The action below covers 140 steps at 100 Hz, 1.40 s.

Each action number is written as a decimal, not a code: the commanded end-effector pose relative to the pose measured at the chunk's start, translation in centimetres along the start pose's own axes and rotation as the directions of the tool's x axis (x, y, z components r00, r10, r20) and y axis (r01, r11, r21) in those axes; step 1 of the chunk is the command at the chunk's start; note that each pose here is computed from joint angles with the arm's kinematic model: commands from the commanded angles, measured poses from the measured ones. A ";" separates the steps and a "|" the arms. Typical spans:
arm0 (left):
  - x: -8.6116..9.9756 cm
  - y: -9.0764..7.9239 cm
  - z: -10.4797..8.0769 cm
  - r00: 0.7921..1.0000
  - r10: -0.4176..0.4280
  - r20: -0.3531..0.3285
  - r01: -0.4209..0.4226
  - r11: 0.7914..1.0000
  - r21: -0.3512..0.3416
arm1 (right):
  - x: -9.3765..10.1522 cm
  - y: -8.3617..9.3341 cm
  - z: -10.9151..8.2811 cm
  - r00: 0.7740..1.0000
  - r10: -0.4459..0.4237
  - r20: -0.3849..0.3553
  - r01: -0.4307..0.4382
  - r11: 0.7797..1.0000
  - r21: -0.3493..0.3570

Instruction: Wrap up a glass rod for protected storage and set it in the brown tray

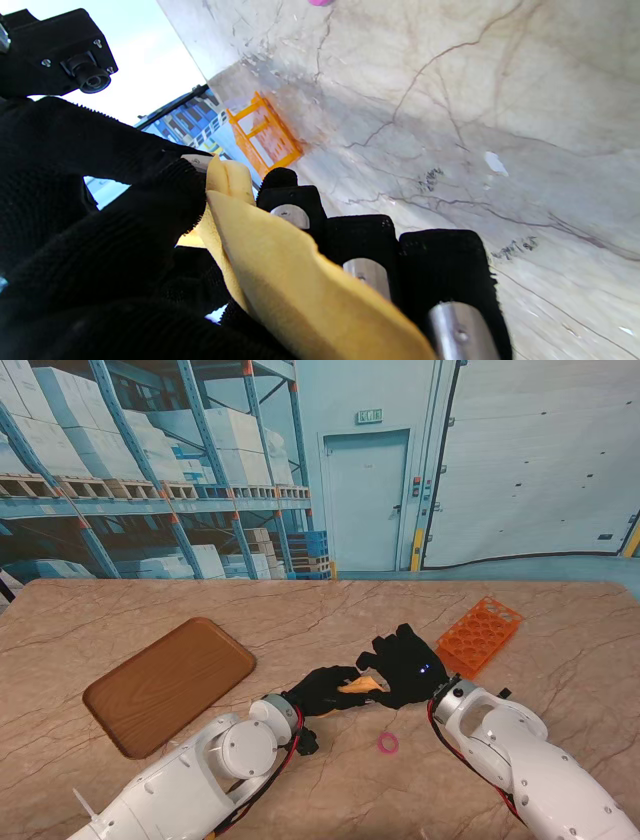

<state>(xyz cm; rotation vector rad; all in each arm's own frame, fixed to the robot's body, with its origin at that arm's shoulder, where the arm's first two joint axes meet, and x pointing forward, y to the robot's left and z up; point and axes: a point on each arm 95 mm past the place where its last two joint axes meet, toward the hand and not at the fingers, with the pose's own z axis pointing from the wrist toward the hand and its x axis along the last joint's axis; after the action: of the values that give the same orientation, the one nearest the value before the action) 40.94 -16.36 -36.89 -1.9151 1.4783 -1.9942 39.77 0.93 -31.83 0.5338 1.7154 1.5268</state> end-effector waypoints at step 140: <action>-0.3 -2.5 -2.5 0.992 0.121 -0.042 -0.113 0.980 0.161 | 3.1 -3.4 -6.1 0.998 -0.001 0.060 -0.007 0.990 0.140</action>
<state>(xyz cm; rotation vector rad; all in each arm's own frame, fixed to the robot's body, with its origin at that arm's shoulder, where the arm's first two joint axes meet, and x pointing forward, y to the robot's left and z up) 40.75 -13.34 -35.21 -1.6919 1.3695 -2.0445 34.04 -1.70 -35.32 0.6578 1.7693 1.3865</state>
